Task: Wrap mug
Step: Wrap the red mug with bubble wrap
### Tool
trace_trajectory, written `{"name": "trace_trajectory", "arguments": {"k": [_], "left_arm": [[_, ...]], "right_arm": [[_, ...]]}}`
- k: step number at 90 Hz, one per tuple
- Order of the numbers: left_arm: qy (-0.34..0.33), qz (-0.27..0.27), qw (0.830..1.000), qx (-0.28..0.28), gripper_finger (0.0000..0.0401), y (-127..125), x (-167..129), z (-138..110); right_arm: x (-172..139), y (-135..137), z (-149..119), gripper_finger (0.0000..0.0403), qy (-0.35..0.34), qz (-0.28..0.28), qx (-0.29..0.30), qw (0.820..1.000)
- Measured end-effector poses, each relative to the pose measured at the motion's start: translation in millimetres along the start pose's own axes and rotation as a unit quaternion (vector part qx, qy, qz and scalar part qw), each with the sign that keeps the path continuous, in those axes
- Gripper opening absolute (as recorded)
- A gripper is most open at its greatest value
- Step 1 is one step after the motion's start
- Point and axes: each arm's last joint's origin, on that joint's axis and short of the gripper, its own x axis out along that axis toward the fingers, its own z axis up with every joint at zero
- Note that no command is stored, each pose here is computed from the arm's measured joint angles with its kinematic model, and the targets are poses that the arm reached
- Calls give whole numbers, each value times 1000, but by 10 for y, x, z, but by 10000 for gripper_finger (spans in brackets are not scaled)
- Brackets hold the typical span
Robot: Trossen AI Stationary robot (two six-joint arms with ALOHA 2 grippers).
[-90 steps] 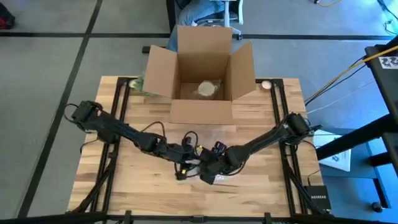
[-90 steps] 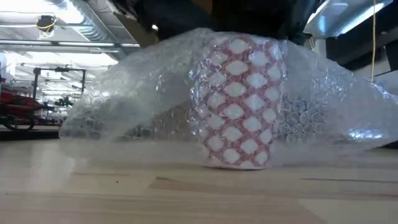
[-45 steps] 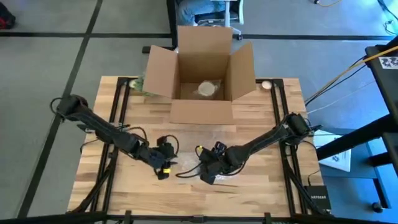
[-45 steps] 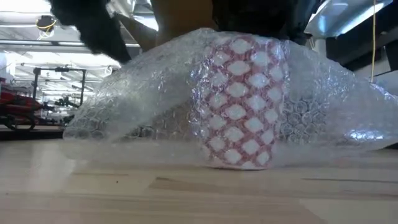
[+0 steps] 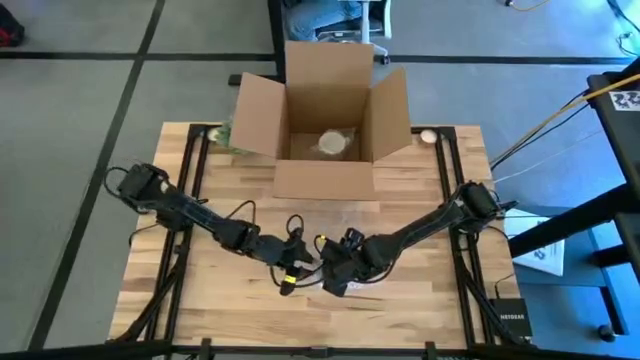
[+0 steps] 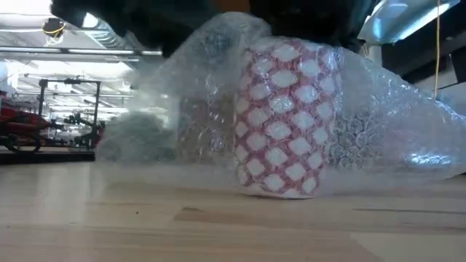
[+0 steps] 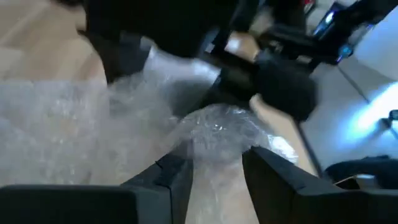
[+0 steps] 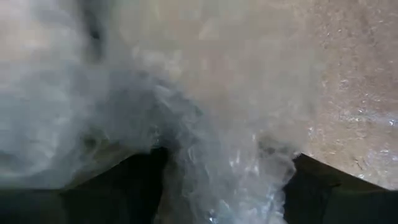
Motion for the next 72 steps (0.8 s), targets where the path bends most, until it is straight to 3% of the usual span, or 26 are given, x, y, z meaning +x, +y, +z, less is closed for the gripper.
{"name": "trace_trajectory", "arguments": {"k": [34, 52, 72], "left_arm": [[7, 33, 999, 14, 120, 31, 183, 3], [23, 43, 999, 21, 120, 57, 191, -47], [19, 41, 999, 20, 120, 49, 189, -39]], "right_arm": [[-28, -9, -18, 237, 24, 16, -6, 1000], [-310, -79, -21, 237, 69, 63, -22, 995], [-652, -188, 32, 237, 56, 90, -35, 994]]}}
